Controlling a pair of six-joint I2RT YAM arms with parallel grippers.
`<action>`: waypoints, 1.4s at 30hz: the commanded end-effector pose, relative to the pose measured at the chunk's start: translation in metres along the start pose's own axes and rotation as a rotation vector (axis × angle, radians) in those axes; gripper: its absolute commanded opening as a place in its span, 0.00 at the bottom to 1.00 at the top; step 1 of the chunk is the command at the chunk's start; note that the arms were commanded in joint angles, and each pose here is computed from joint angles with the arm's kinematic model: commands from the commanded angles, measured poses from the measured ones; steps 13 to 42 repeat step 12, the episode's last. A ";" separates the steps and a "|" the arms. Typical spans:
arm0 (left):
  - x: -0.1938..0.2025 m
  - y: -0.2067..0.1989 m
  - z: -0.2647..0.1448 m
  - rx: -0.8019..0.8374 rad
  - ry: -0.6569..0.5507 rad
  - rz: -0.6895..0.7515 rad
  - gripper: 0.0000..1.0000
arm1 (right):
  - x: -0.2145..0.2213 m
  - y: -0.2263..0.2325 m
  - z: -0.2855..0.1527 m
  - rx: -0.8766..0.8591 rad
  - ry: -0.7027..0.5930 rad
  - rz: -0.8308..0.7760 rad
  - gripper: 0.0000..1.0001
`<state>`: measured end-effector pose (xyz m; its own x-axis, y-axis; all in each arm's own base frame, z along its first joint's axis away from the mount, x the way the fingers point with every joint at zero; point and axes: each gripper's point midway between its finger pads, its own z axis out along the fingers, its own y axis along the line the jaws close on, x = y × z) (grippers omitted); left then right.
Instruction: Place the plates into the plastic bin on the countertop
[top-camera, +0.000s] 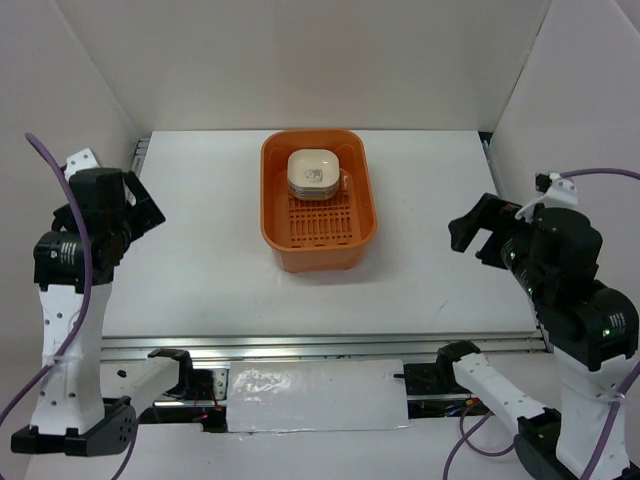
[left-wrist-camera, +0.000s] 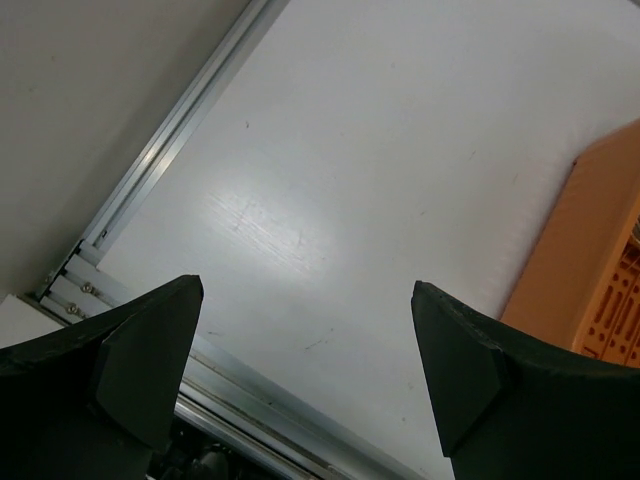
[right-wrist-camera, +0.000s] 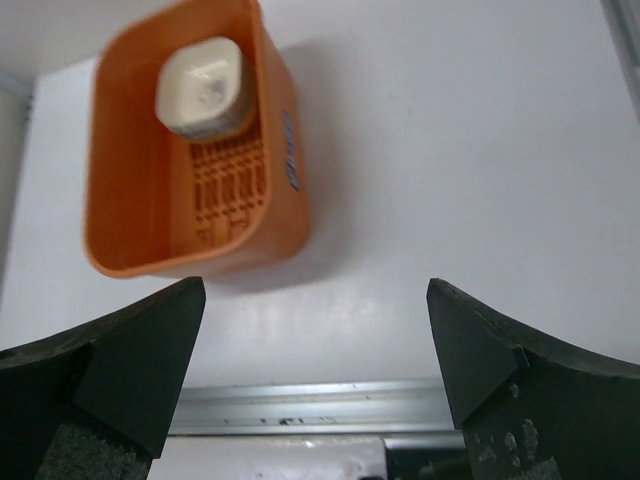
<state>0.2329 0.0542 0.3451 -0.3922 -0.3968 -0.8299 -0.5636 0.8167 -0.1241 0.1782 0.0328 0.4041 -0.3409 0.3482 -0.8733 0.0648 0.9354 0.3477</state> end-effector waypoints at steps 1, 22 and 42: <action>0.007 0.012 -0.002 -0.038 -0.031 -0.049 0.99 | 0.013 -0.027 -0.026 0.078 -0.018 -0.009 1.00; 0.033 0.020 0.002 -0.050 0.026 -0.053 0.99 | 0.003 -0.026 -0.035 0.060 -0.054 -0.010 1.00; 0.033 0.020 0.002 -0.050 0.026 -0.053 0.99 | 0.003 -0.026 -0.035 0.060 -0.054 -0.010 1.00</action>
